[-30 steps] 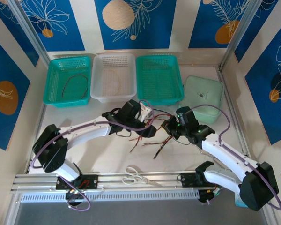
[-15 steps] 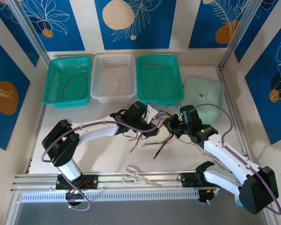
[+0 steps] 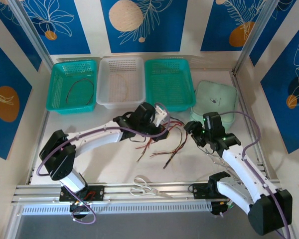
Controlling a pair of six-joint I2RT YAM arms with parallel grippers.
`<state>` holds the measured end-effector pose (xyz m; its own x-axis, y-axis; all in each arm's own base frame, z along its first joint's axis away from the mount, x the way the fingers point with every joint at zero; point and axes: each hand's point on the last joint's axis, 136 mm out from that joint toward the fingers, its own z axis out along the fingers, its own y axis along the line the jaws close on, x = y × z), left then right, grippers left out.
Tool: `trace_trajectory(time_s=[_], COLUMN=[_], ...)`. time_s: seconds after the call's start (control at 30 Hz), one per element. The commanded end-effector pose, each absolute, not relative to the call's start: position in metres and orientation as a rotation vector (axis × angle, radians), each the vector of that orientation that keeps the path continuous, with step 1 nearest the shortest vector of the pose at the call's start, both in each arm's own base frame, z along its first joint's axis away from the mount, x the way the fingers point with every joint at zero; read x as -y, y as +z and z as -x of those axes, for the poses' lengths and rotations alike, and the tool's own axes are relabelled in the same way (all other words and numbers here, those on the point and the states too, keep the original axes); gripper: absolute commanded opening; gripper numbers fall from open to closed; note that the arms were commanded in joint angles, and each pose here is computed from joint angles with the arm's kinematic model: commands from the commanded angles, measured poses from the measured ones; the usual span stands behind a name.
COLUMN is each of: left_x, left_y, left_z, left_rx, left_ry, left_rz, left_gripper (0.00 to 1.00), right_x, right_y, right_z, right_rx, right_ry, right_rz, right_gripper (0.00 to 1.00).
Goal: Untangle the cables
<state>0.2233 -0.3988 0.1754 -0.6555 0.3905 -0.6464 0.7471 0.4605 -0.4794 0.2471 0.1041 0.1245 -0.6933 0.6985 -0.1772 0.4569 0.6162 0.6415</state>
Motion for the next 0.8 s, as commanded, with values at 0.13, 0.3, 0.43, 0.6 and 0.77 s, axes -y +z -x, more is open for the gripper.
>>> trace_trajectory(time_s=[0.13, 0.3, 0.43, 0.6, 0.77], left_x=[0.397, 0.395, 0.394, 0.393, 0.390], left_y=[0.202, 0.204, 0.209, 0.211, 0.215], left_z=[-0.226, -0.227, -0.228, -0.228, -0.228], left_rx=[-2.208, -2.208, -2.201, -2.198, -2.198], left_ry=[-1.055, -1.056, -1.059, -1.056, -1.047], left_rz=[-0.960, -0.957, -0.952, -0.950, -0.947], left_gripper=[0.00, 0.00, 0.00, 0.00, 0.00], right_x=[-0.101, -0.106, -0.110, -0.115, -0.111], right_y=[0.095, 0.092, 0.084, 0.070, 0.062], right_z=[-0.255, -0.266, -0.273, -0.278, -0.280], right_rx=[-2.533, -2.528, -2.530, -2.562, -2.581], right_ry=[0.738, 0.749, 0.773, 0.786, 0.741], right_rz=[-0.774, -0.648, -0.611, -0.593, -0.596], right_gripper=[0.57, 0.55, 0.53, 0.49, 0.33])
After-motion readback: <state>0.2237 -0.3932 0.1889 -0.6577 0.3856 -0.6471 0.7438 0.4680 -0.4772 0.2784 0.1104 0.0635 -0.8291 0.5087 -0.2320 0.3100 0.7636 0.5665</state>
